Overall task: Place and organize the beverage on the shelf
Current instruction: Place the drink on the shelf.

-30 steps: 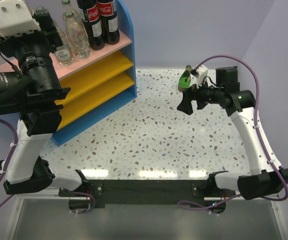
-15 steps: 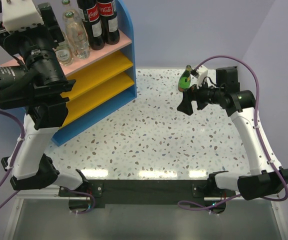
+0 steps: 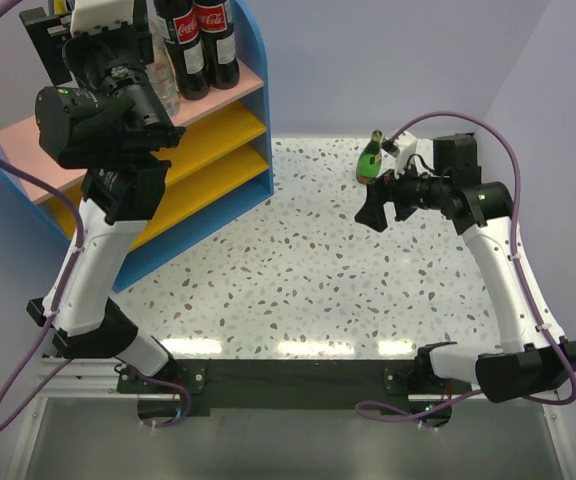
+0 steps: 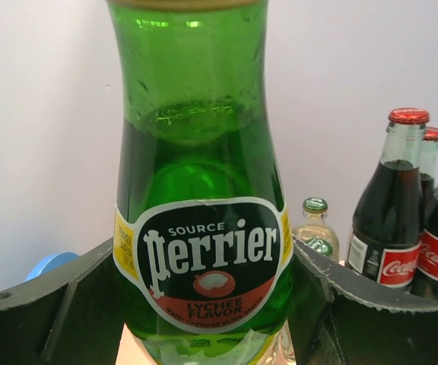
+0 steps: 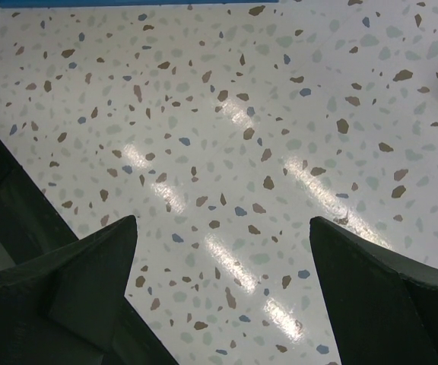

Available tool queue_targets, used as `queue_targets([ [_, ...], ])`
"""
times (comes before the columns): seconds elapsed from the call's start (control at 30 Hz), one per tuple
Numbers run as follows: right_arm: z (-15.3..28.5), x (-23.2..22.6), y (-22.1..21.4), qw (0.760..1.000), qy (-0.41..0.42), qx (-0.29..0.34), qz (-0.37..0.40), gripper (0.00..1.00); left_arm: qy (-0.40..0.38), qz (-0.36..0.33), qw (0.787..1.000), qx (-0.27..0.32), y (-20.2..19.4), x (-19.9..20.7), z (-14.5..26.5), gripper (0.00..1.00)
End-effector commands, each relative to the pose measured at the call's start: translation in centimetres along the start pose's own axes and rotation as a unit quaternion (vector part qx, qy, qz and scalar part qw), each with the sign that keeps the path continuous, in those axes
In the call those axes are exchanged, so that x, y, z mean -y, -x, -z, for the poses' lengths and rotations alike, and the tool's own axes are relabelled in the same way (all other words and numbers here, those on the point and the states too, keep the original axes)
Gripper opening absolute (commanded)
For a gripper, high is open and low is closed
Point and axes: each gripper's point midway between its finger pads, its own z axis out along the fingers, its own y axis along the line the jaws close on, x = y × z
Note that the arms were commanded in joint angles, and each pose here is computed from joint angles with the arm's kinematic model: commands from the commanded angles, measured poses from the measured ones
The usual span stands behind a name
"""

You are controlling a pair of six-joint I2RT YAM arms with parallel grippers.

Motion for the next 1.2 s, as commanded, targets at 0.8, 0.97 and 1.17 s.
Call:
queue_targets([
  [0.8,0.0,0.9,0.2,1.0,-0.013,-0.004,0.007,0.99,0.139,0.011,0.99,0.027,-3.5,-10.0,-7.4,0.0],
  [0.97,-0.1,1.0,0.2,1.0,-0.013,-0.008,0.006,0.99,0.144,0.016,0.989,0.014,-5.7,-11.0,-8.4,0.0],
  [1.17,-0.2,1.2,0.1,1.0,-0.014,-0.014,0.005,0.99,0.14,0.027,0.99,-0.016,-9.6,-12.1,-9.9,0.0],
])
